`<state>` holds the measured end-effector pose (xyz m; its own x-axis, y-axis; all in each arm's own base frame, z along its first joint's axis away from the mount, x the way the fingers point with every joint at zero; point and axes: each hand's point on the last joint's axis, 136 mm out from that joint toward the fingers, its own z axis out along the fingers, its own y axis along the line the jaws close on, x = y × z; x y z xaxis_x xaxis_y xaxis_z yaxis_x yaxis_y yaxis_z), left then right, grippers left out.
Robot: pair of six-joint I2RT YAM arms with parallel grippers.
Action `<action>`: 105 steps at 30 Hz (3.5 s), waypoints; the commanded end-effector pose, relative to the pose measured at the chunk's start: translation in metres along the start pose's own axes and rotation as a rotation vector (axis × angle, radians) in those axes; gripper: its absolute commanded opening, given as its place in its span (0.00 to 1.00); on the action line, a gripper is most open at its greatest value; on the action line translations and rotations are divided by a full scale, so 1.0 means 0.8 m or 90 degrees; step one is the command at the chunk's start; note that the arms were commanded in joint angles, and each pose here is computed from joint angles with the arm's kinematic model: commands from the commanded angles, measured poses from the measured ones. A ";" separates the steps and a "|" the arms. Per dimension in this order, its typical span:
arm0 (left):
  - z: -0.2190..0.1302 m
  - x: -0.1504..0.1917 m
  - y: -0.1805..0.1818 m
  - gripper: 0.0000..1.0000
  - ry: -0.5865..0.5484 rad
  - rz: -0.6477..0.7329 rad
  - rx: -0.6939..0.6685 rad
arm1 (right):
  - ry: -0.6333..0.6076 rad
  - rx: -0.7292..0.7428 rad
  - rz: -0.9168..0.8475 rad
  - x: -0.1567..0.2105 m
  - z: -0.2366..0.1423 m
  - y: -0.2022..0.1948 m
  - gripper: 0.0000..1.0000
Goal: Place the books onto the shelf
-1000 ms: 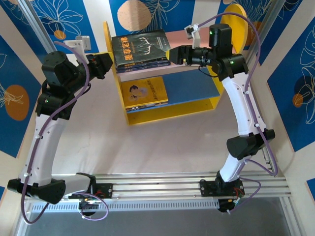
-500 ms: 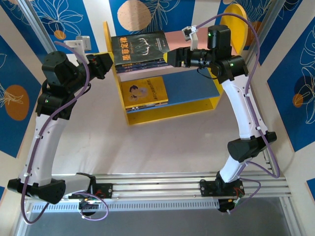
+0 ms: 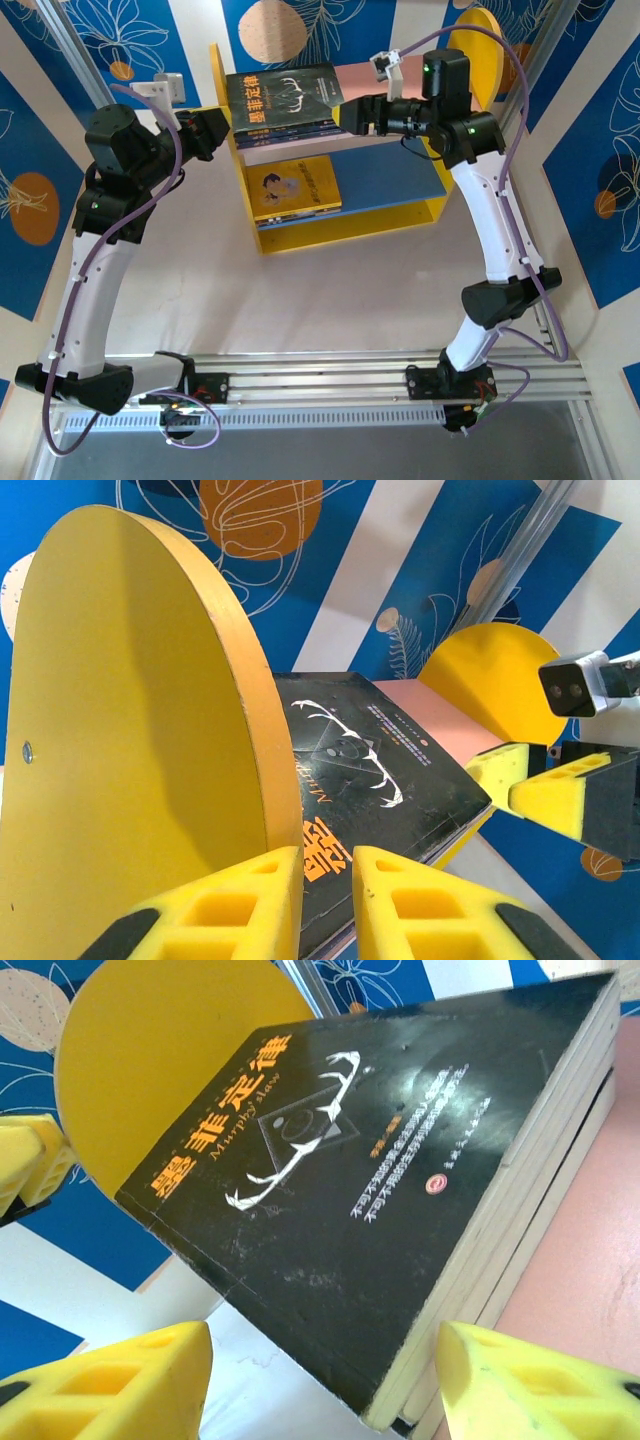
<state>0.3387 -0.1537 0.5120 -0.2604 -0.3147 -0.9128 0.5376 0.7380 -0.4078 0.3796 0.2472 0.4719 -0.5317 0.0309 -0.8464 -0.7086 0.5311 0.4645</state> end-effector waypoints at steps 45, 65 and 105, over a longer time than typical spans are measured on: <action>-0.007 -0.007 -0.001 0.22 -0.006 0.030 -0.007 | 0.035 -0.115 0.009 -0.021 0.036 -0.007 0.66; -0.008 -0.008 -0.002 0.22 -0.005 0.033 -0.010 | 0.030 -0.077 0.005 -0.021 0.033 -0.015 0.65; -0.016 -0.002 0.002 0.22 0.003 0.042 -0.027 | -0.018 -0.019 -0.040 0.019 -0.021 0.008 0.57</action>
<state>0.3363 -0.1498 0.5053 -0.2605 -0.2711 -0.9266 0.5223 0.7676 -0.3714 0.3669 0.2350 0.4572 -0.5078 0.0239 -0.8612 -0.7314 0.5162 0.4456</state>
